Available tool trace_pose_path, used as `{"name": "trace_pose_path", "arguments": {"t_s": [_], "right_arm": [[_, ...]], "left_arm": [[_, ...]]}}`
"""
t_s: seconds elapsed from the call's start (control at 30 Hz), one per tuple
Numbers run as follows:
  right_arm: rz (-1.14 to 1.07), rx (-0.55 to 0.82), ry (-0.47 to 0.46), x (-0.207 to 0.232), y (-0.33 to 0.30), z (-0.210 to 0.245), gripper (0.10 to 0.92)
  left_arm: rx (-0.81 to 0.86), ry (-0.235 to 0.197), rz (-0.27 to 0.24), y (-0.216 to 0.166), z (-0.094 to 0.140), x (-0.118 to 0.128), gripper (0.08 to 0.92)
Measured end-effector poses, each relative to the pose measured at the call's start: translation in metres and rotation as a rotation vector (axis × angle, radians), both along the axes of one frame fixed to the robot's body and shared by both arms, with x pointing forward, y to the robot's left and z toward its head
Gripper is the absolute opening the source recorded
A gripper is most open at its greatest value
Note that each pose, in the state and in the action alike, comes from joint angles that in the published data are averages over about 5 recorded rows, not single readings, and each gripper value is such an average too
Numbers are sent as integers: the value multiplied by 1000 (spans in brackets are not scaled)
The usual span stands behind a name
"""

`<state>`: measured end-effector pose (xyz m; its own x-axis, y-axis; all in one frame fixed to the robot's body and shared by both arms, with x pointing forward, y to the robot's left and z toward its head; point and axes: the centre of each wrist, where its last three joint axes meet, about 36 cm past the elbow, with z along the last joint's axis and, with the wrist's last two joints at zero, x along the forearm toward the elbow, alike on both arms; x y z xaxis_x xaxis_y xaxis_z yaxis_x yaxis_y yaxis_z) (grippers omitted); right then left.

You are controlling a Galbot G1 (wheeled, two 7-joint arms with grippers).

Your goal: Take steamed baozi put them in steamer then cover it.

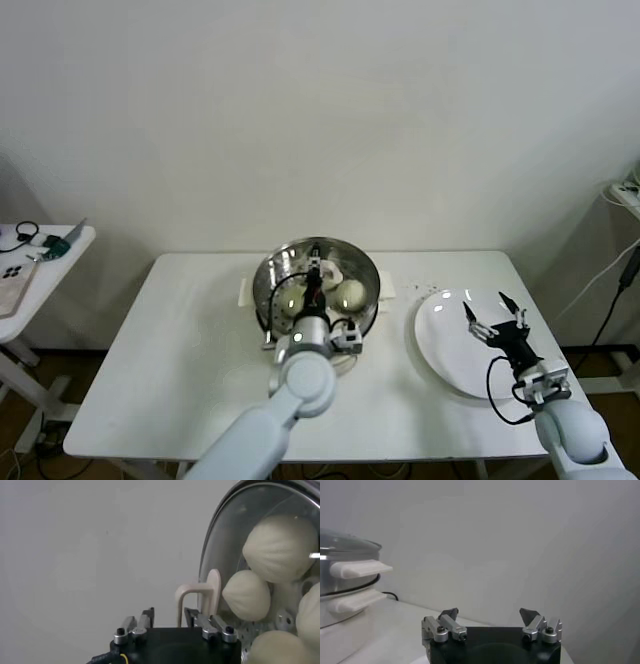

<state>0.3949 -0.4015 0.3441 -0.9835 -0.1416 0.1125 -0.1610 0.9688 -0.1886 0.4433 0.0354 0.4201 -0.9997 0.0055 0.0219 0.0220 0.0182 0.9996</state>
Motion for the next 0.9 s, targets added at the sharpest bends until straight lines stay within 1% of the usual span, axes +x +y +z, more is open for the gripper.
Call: {"name": "trace_pose_path", "arguments": {"t_s": [0.27,0.4,0.5,0.7,0.9], "right_arm": [[0,1,7,0,-1,1,823],[-5,7,12,0,-2,2,823],[-11,9,17,0,-3,3,823],[-26,4,24,2,-5,4,823],[-29,-6,25,4,-7,7,823]], "left_arm": [[-12,-8,-17,8,5,-9,686],[-22,-11,-29,14,8,-16,786],[-33,-8,-41,19,10,-23,818],[-63,2,-65,28,15,-41,823],[-98,-5,-69,42,23,-58,823]]}}
